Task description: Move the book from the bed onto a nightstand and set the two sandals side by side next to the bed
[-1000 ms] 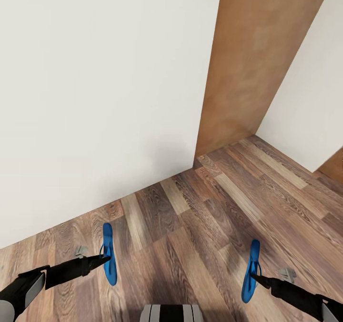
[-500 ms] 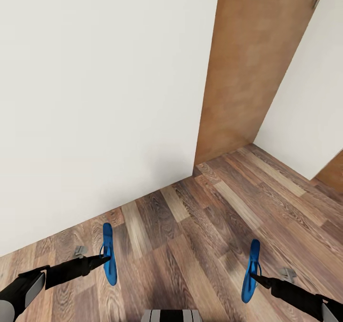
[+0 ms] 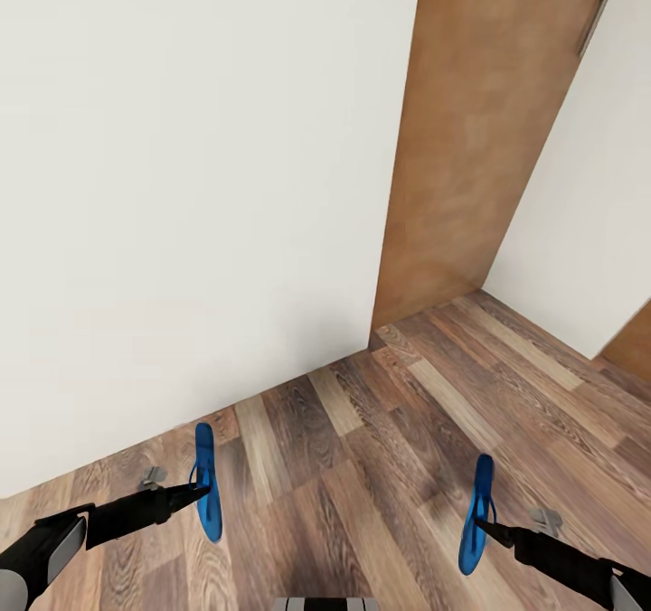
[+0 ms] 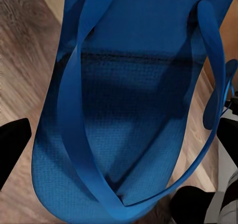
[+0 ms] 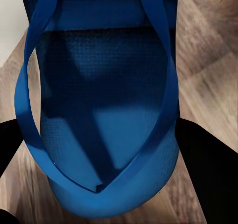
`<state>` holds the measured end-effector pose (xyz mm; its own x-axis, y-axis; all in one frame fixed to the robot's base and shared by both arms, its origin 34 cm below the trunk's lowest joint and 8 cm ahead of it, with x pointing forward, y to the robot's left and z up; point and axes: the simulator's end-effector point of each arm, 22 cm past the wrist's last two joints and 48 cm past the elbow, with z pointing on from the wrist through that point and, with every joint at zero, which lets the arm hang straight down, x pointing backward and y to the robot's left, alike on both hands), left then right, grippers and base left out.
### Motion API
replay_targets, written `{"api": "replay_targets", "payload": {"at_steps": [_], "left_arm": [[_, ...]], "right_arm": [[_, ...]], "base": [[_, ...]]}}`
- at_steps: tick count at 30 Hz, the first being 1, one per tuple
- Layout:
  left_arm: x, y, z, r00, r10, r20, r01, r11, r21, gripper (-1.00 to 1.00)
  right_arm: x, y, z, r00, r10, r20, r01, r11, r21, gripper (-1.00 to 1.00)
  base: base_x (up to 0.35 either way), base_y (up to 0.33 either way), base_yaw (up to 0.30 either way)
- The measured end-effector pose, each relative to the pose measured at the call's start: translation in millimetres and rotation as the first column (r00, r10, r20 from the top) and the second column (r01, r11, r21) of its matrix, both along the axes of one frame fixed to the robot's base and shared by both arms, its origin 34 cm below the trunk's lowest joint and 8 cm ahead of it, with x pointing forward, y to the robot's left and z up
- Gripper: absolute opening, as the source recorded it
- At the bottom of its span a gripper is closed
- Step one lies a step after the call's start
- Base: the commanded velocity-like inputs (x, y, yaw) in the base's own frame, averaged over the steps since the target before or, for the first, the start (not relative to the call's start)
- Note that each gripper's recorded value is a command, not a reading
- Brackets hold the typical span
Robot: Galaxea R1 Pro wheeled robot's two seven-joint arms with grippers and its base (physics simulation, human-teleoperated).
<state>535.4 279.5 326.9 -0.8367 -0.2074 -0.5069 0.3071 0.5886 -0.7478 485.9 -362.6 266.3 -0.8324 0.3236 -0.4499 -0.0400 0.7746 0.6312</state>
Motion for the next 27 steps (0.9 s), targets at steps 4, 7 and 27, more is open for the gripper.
{"api": "replay_targets", "payload": {"at_steps": [4,7,27], "left_arm": [[2.9,-0.2,7.7,1.000,0.000,0.016,0.000,1.000,0.000,-1.00],[4.9,-0.3,13.5,1.000,0.000,0.028,0.000,1.000,0.000,-1.00],[16.5,-1.4,53.1,0.994,-0.001,0.109,0.000,1.000,0.001,-1.00]], "right_arm": [[3.7,0.0,7.0,1.000,0.000,0.016,0.000,1.000,0.000,-1.00],[6.5,0.0,12.4,1.000,0.000,0.029,0.000,1.000,0.000,-1.00],[23.1,0.3,48.5,0.994,0.002,0.109,-0.002,1.000,-0.001,-1.00]], "base": [[0.000,0.000,0.104],[0.000,0.000,0.107],[0.000,0.000,0.062]]}}
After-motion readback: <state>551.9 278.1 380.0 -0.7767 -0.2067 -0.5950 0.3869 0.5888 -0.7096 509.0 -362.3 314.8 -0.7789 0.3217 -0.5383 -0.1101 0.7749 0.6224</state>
